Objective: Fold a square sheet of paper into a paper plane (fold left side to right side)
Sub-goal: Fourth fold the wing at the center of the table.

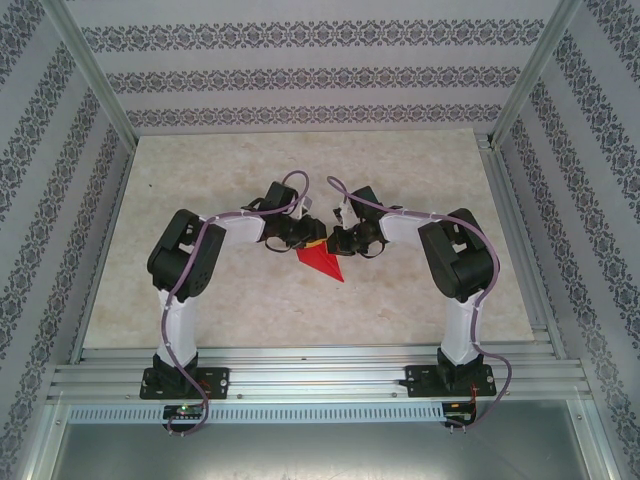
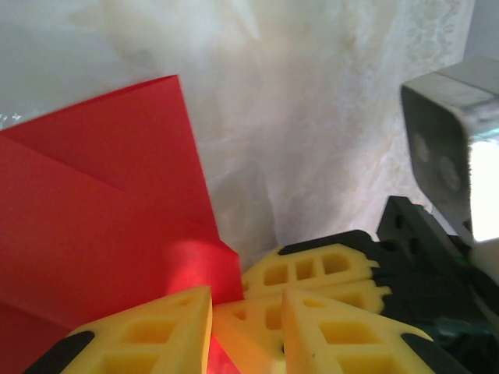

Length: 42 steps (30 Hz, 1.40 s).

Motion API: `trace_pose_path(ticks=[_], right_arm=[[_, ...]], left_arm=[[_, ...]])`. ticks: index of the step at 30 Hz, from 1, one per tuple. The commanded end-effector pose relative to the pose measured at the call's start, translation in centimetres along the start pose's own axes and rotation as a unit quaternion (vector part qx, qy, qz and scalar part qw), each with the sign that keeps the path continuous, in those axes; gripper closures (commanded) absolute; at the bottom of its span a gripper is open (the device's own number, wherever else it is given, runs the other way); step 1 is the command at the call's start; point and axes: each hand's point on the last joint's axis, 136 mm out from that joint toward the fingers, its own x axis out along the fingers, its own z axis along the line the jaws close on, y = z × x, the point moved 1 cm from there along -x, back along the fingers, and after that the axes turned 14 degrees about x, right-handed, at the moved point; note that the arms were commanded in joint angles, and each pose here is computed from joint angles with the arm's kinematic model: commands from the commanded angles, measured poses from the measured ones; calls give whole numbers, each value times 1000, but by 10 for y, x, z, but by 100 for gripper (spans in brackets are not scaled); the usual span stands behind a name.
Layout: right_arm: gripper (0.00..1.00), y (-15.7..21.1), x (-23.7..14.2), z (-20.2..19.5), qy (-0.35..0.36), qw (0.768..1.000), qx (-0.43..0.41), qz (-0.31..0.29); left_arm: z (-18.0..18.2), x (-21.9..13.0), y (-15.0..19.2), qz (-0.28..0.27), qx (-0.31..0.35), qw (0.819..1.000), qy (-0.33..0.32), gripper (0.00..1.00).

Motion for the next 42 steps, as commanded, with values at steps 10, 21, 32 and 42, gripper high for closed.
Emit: trace_pose_path(ticks=[10, 21, 32, 42], right_arm=[[94, 21, 21, -38, 75, 997, 11, 33], [84, 6, 0, -13, 47, 999, 1, 3], [74, 15, -62, 19, 13, 999, -10, -47], [81, 49, -36, 27, -35, 999, 9, -6]], left_arm=[[13, 9, 7, 14, 12, 999, -34, 69], [44, 11, 26, 34, 7, 996, -85, 69], [57, 16, 39, 42, -2, 995, -93, 70], [58, 16, 38, 41, -2, 995, -93, 70]])
